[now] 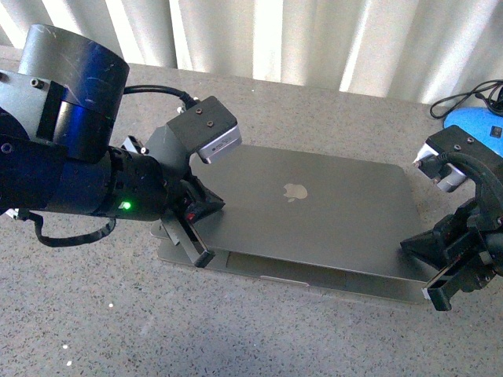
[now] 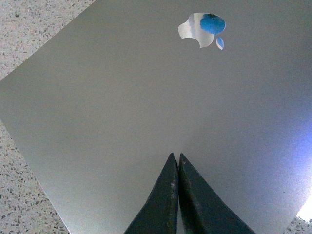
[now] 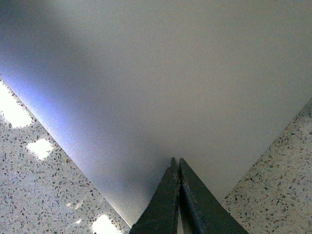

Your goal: Close laptop

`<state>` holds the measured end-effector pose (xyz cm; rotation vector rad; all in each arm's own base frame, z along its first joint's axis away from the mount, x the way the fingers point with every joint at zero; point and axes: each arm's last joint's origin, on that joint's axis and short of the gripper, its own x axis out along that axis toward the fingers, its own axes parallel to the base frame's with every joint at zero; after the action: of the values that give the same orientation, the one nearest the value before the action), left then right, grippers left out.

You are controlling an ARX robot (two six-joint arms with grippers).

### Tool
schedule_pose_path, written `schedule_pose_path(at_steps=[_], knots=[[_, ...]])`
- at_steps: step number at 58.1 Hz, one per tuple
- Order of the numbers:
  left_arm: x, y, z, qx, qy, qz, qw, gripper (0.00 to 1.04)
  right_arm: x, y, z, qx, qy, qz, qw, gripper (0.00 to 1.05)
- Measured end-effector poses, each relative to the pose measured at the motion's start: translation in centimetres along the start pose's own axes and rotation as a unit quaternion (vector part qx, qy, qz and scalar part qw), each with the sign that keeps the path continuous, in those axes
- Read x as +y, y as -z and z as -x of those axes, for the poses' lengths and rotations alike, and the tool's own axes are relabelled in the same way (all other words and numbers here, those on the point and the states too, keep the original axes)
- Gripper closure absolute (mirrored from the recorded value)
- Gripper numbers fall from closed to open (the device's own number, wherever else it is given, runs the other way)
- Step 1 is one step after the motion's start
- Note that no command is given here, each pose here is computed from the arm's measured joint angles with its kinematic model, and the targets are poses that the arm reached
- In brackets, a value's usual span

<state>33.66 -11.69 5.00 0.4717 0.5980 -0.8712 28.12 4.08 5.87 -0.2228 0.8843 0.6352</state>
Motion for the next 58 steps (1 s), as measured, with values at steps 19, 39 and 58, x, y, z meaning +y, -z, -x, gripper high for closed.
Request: schedule_pose_path(at_steps=[19, 39, 58], knots=[[0.4, 0.8, -0.1, -0.004, 0.001, 0.016, 1.000, 1.01, 0.0, 0.1, -0.1, 0.004, -0.001, 0.003, 1.000, 1.04], [0.6, 1.3, 0.0, -0.007, 0.012, 0.027, 1.000, 1.01, 0.1, 0.4, -0.1, 0.008, -0.002, 0.004, 1.000, 1.04], [0.8, 1.8, 0.3, -0.005, 0.019, 0.036, 0.999, 1.01, 0.0, 0.8, -0.3, 0.016, -0.003, 0.001, 1.000, 1.04]])
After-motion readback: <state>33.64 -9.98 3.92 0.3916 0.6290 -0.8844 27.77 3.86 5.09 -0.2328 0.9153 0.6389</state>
